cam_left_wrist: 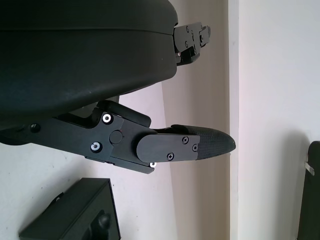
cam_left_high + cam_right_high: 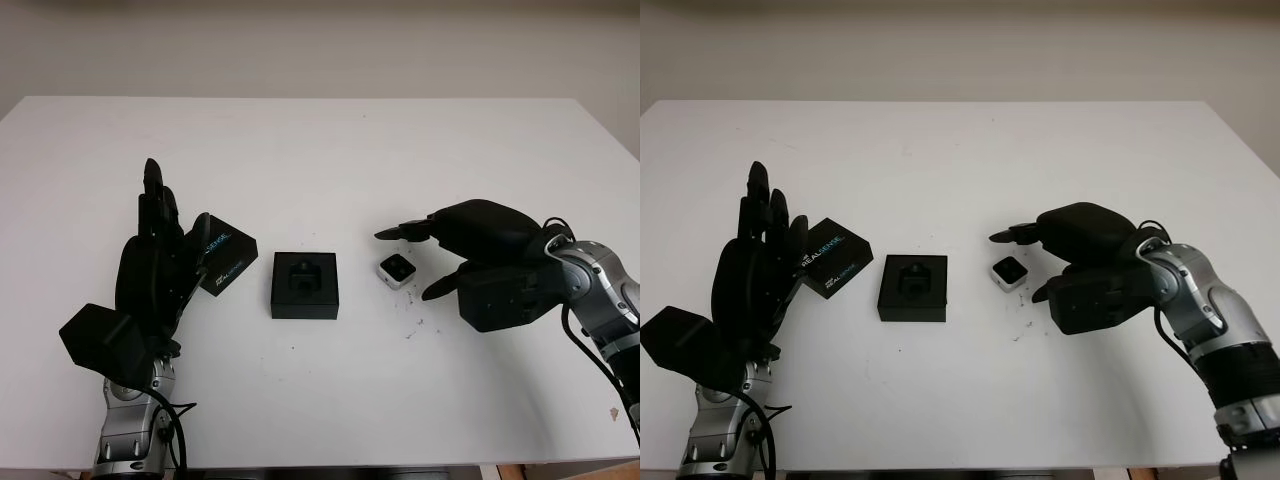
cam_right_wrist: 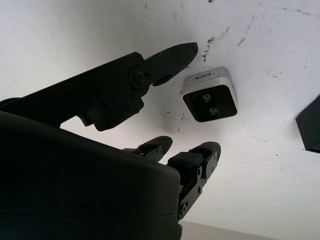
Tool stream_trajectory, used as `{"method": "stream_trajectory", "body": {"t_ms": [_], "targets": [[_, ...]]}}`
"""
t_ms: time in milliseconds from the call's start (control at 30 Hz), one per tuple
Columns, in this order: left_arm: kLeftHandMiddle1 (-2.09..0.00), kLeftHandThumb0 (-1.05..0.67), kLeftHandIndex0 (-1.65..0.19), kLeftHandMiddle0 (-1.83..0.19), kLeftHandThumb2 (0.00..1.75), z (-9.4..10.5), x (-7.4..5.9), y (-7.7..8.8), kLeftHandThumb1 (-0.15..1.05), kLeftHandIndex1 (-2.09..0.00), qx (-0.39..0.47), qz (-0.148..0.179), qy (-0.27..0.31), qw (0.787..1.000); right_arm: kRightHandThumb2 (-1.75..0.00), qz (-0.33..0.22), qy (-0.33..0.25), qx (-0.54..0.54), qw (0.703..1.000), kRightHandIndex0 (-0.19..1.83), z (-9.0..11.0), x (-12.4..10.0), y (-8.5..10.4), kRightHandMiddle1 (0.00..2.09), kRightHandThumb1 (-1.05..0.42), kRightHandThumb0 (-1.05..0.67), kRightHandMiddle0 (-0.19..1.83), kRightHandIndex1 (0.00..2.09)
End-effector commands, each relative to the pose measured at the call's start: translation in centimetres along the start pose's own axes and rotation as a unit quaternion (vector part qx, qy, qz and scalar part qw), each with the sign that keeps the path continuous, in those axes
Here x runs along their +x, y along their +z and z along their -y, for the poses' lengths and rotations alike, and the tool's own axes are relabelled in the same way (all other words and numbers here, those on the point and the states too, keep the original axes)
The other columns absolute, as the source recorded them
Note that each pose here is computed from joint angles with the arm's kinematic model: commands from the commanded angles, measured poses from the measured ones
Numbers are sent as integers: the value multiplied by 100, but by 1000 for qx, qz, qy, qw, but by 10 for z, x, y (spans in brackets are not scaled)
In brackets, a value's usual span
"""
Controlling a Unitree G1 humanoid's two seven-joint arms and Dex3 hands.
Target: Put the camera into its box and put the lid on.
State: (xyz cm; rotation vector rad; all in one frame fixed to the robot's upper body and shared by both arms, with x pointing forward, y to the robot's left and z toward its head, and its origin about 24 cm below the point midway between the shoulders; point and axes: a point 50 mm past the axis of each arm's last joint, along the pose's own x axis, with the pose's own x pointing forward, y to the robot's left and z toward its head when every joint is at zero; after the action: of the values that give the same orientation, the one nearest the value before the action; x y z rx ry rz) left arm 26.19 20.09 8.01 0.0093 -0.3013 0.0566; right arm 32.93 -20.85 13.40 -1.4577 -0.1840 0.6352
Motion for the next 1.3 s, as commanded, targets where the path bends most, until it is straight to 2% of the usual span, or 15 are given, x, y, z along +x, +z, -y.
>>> {"method": "stream_trajectory", "body": {"t_ms": [0, 67, 167, 500, 833, 1267], "targets": [[-5, -59, 16, 13, 38, 0, 0, 4, 105, -5, -1, 9, -1, 1000, -5, 7, -7, -9, 1000, 30, 5, 3, 2, 28, -85, -39, 39, 50], [-5, -59, 16, 13, 38, 0, 0, 4, 105, -5, 1, 9, 0, 1000, -5, 10, -8, -10, 1000, 13, 5, 4, 2, 53, -85, -40, 28, 85], [-6, -59, 16, 13, 38, 0, 0, 4, 105, -5, 2, 9, -1, 1000, -6, 15, -13, -9, 1000, 7, 4, 5, 2, 77, -86, -41, 17, 102], [-5, -59, 16, 12, 38, 1, 0, 5, 105, -5, -1, 10, -1, 1000, -5, 16, -19, 4, 1000, 5, 0, 9, -3, 107, -87, -41, 9, 119], [-6, -59, 15, 12, 37, 1, 0, 5, 105, -6, 0, 9, 0, 1000, -5, 10, -12, -1, 1000, 2, -5, 13, -5, 114, -89, -41, 9, 137], [-5, -59, 16, 12, 37, 1, -2, 6, 105, -5, -1, 7, 0, 1000, -6, 20, -3, -3, 1000, 4, -12, 17, -5, 117, -90, -40, 12, 140]]}}
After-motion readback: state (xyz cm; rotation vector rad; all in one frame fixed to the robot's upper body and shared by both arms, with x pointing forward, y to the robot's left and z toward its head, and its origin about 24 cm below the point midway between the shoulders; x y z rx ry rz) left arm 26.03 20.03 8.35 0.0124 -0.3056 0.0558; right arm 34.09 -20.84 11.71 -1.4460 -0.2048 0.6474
